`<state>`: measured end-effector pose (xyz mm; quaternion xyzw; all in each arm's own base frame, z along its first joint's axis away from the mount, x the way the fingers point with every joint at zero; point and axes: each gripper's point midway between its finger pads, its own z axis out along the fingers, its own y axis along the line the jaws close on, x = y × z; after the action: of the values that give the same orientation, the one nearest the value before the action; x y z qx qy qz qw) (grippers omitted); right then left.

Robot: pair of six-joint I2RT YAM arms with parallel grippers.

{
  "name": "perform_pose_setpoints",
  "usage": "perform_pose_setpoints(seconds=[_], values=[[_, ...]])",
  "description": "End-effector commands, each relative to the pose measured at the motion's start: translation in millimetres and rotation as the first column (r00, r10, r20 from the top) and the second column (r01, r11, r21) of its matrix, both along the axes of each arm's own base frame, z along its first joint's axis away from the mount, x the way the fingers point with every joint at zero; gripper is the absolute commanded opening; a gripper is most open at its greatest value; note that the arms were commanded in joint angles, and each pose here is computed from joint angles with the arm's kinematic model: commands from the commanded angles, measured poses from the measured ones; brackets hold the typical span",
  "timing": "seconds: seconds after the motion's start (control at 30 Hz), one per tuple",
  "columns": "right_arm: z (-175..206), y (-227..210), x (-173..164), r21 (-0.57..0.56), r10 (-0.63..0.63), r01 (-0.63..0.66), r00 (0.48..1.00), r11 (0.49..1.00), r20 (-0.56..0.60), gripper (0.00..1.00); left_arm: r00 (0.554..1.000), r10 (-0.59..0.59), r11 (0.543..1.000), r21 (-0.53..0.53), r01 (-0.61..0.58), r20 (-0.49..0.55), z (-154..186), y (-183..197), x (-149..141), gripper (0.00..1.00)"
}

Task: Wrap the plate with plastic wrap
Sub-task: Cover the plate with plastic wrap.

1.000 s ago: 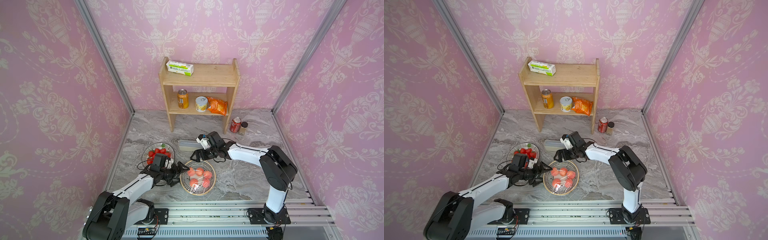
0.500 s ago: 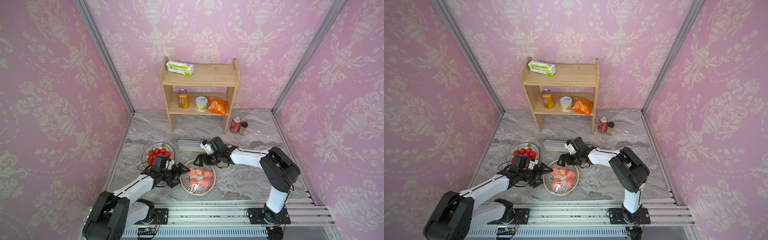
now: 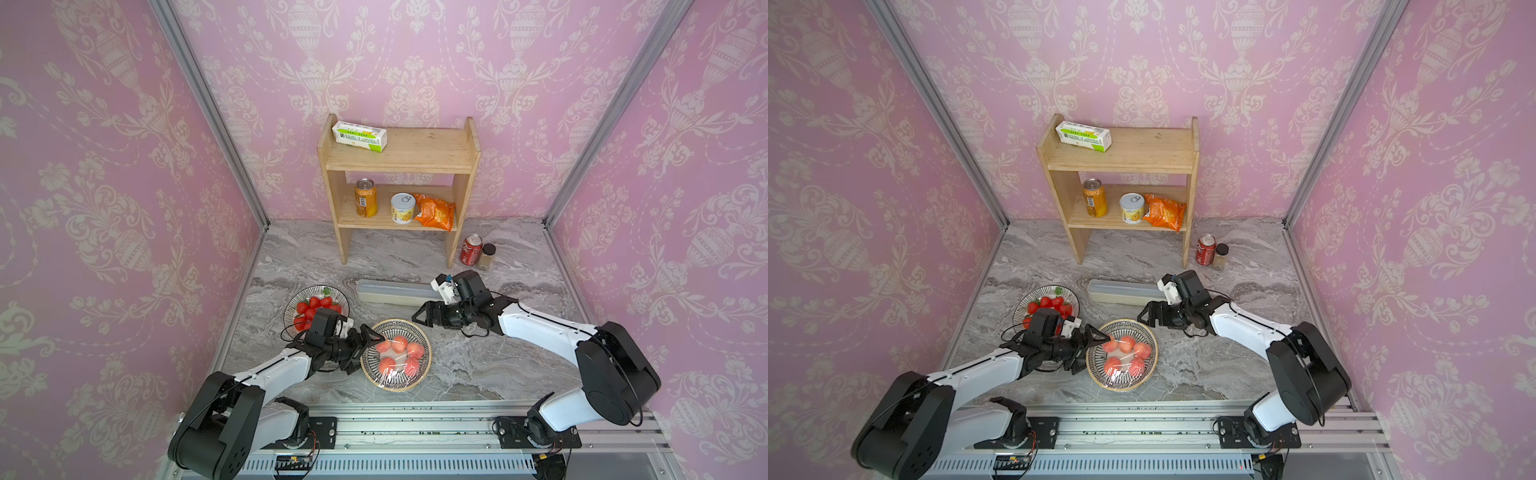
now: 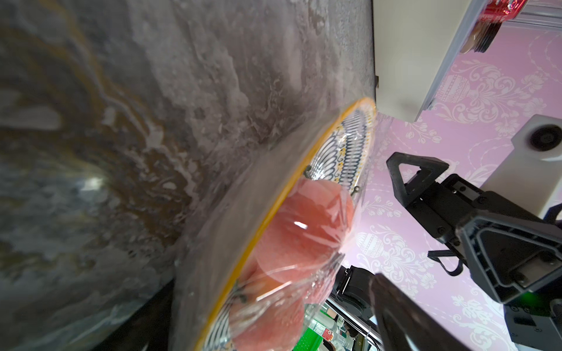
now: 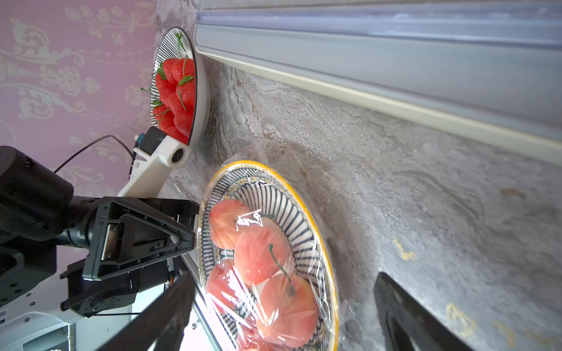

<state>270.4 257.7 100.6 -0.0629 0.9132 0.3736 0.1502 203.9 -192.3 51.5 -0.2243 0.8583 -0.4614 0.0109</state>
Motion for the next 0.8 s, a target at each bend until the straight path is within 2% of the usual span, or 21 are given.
perform_pose_setpoints(seconds=[0.0,0.03,0.1,0.2,0.4,0.77], values=[[-29.5,-29.2,-37.9,-0.107,-0.008,-0.006,0.992,0.994,-0.129,0.76,1.0,-0.012,1.0,0.008,0.012,-0.002,0.7,-3.4,1.9,0.96],[-32.0,-29.3,-42.9,-0.098,-0.005,-0.009,0.989,0.995,-0.147,0.71,1.0,-0.015,1.0,0.011,0.015,-0.002,0.5,-3.7,2.3,0.96],[-38.0,-26.0,-52.0,-0.068,0.005,-0.019,0.98,0.998,-0.197,0.56,1.0,-0.028,1.0,0.013,0.028,-0.002,1.0,-5.6,3.0,0.96],[-46.2,-25.8,-56.3,-0.077,0.008,-0.027,0.972,0.997,-0.236,0.41,0.999,-0.035,0.999,0.013,0.035,0.003,2.5,-7.8,5.2,0.96],[-56.1,-23.4,-54.2,-0.082,0.01,-0.031,0.968,0.996,-0.249,0.25,0.999,-0.041,0.999,0.019,0.04,0.007,2.5,-9.6,6.2,0.96],[-66.5,-28.0,-55.7,-0.115,-0.024,-0.008,0.962,0.993,-0.273,0.09,0.999,-0.052,0.998,0.029,0.051,0.007,2.0,-13.2,5.1,0.96]])
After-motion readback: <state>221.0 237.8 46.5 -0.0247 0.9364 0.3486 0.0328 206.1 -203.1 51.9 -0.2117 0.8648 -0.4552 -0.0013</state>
